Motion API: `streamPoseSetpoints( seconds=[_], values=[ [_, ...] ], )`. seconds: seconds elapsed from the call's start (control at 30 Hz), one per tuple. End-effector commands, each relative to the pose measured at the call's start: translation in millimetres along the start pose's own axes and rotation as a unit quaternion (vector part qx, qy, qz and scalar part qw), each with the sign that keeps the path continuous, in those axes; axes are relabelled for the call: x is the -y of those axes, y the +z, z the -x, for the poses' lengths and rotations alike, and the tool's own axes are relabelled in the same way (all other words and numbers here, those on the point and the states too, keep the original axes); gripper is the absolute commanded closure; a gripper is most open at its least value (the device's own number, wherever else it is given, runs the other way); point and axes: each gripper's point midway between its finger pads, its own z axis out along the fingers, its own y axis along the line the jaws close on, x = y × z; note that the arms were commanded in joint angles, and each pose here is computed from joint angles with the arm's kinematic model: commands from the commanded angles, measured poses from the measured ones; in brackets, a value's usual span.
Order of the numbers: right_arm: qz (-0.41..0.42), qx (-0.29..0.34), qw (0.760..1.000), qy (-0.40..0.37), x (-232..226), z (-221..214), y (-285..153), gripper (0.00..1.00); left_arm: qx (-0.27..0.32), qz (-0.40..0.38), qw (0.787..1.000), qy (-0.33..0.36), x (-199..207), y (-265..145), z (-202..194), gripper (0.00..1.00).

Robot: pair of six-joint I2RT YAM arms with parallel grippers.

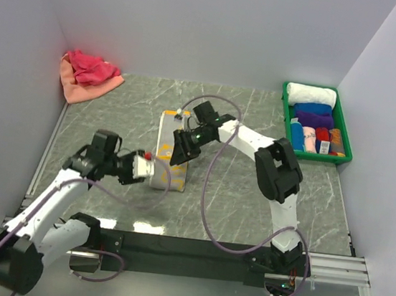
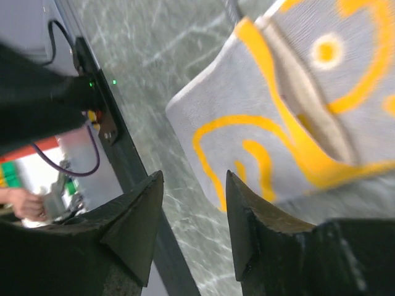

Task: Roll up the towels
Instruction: Roll the towel

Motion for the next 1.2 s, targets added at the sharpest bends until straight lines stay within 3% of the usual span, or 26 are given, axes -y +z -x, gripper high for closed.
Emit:
streamPoseSetpoints(
  seconds=[0.0,0.23,0.63,0.73,0.87,1.0,1.17],
  values=[
    [0.019,-0.027,0.999,0.017,-2,-14,30,0.50,-0.009,-0.005,0.986,0.168,14,13,-11,0.47],
    [-0.004,-0.061,0.997,0.054,34,-34,56,0.56,-0.007,-0.033,0.964,0.264,48,50,-13,0.53],
    [-0.009,-0.083,0.994,0.077,51,-61,64,0.61,-0.041,-0.043,0.968,0.244,48,93,-27,0.54],
    [-0.007,-0.086,0.993,0.078,49,-64,64,0.62,-0.054,-0.052,0.968,0.238,53,96,-34,0.62],
    [-0.008,-0.079,0.995,0.063,37,-60,53,0.65,-0.075,-0.090,0.972,0.206,68,89,-42,0.95],
    [-0.008,-0.054,0.998,0.030,17,-49,34,0.73,-0.070,-0.123,0.972,0.189,80,79,-36,1.00],
    [-0.039,-0.029,0.999,-0.013,10,-29,19,0.74,-0.062,-0.147,0.975,0.155,91,72,-28,1.00]
  ],
)
